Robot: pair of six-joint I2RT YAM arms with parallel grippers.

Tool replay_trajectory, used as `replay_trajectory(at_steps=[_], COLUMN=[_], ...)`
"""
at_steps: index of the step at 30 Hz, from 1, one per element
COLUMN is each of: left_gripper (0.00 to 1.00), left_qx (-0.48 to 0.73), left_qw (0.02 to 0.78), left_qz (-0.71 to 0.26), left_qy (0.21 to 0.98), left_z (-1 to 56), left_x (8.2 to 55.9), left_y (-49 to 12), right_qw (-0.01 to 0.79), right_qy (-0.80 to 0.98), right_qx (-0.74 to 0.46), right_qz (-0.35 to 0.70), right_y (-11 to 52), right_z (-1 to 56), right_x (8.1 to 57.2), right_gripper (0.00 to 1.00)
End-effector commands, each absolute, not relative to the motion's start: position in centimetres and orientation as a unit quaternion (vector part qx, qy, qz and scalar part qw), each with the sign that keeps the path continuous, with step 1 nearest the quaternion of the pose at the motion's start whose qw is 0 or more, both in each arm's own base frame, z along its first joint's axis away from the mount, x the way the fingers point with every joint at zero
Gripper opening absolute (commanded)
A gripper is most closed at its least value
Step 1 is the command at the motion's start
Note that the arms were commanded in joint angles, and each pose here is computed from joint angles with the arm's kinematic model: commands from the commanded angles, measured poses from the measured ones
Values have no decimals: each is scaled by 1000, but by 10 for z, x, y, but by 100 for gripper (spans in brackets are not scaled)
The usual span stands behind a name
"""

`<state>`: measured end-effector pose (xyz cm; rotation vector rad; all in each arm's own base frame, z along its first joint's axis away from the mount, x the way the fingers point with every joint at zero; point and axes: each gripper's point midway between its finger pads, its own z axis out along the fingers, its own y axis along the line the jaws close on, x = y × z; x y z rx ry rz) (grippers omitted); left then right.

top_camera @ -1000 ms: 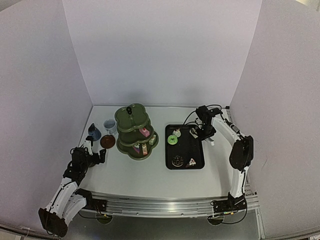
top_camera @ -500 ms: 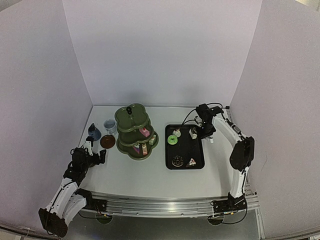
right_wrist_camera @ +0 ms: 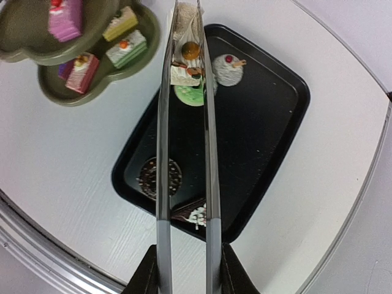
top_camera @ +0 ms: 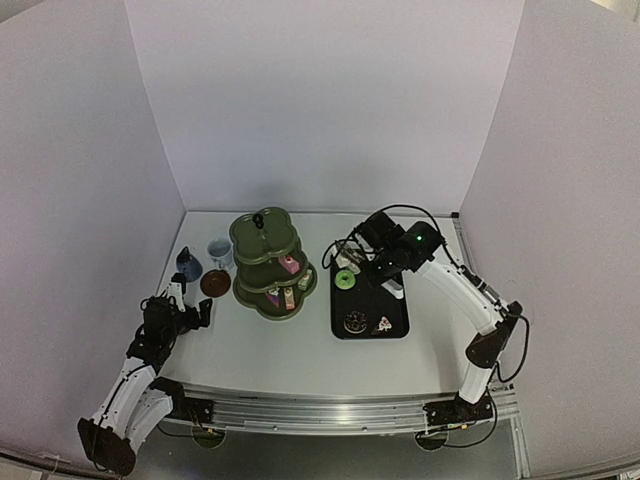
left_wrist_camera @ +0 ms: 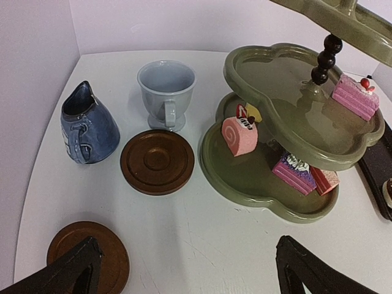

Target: Serve the afternoon tea

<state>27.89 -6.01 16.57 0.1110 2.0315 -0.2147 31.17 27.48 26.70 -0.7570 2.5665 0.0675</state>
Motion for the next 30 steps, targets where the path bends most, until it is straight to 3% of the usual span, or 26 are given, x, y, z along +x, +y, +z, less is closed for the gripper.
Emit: replay_trajectory(at_steps=[1,14,30], left_gripper=[99,99,100], left_qx=[43,43,43], left_qw=[542,542,541], left_qz=[-95,-95,-94], left_qy=[834,834,835], left_z=[177,178,177], left_x=[282,281,281], left_y=[-60,-60,-60], right_qw=[271,263,380], right_qy=[915,846,779], right_qx=[-292,-450,-498], right_qz=[57,113,8], right_y=[309,420,477], right_z=[306,306,289], right_x=[273,182,240], right_gripper=[6,6,5])
